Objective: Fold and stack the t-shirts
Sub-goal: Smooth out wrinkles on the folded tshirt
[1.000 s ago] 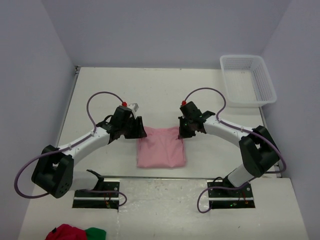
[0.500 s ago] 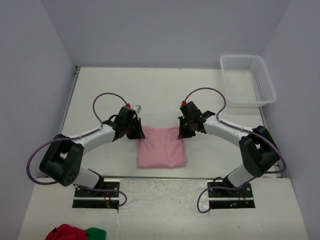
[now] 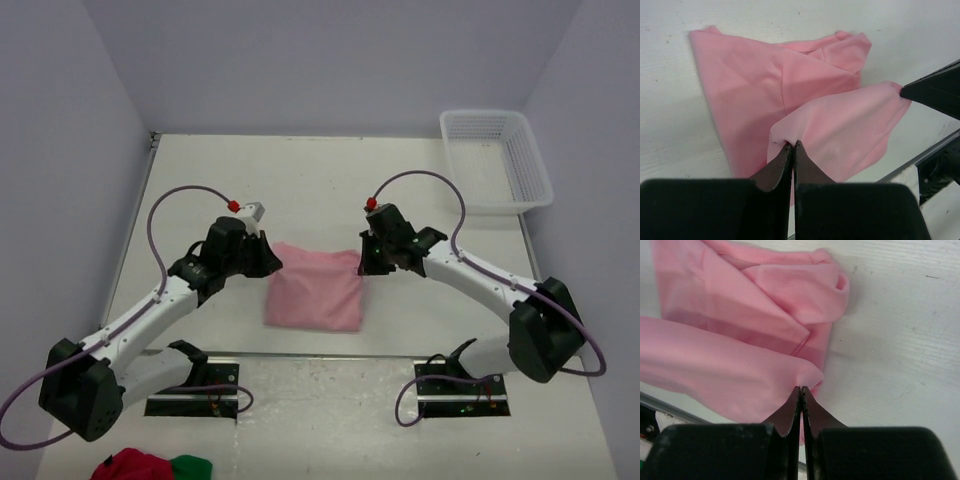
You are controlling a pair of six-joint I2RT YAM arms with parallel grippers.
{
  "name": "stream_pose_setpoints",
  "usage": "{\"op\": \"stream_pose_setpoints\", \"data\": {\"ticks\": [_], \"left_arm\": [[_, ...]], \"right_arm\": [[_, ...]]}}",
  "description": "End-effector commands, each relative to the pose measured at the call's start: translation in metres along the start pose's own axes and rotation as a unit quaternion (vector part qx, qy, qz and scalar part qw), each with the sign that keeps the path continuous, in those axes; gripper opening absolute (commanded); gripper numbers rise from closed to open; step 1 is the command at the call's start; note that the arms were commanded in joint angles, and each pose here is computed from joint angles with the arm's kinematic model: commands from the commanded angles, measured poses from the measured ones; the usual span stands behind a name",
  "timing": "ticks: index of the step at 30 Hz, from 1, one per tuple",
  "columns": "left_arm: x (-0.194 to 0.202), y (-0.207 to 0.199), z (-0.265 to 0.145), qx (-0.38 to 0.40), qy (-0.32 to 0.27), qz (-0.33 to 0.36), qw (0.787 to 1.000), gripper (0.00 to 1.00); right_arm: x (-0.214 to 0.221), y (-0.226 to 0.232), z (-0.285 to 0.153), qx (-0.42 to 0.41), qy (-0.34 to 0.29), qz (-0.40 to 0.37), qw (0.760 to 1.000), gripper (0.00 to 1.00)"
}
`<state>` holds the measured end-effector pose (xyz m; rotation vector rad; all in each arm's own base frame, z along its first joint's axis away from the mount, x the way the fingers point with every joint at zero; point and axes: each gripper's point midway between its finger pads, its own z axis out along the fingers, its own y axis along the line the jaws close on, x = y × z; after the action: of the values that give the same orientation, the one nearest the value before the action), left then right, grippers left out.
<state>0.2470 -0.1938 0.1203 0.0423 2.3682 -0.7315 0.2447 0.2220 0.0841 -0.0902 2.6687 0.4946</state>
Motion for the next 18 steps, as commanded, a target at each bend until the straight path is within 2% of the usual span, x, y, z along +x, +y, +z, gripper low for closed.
{"op": "stream_pose_setpoints", "data": {"ticks": [1,7,18], "left_arm": [[0.015,0.005,-0.015,-0.007,0.011,-0.014,1.000,0.00],[0.014,-0.002,-0.036,0.006,-0.008,-0.015,1.000,0.00],[-0.014,-0.019,-0.062,0.018,-0.049,0.000,0.999,0.00]], "right_arm": [[-0.001,0.010,-0.026,-0.009,-0.023,-0.026,0.999,0.00],[0.000,0.035,-0.056,-0.024,-0.044,-0.046,0.998,0.00],[-0.010,0.061,-0.101,-0.033,-0.083,-0.059,0.994,0.00]]}}
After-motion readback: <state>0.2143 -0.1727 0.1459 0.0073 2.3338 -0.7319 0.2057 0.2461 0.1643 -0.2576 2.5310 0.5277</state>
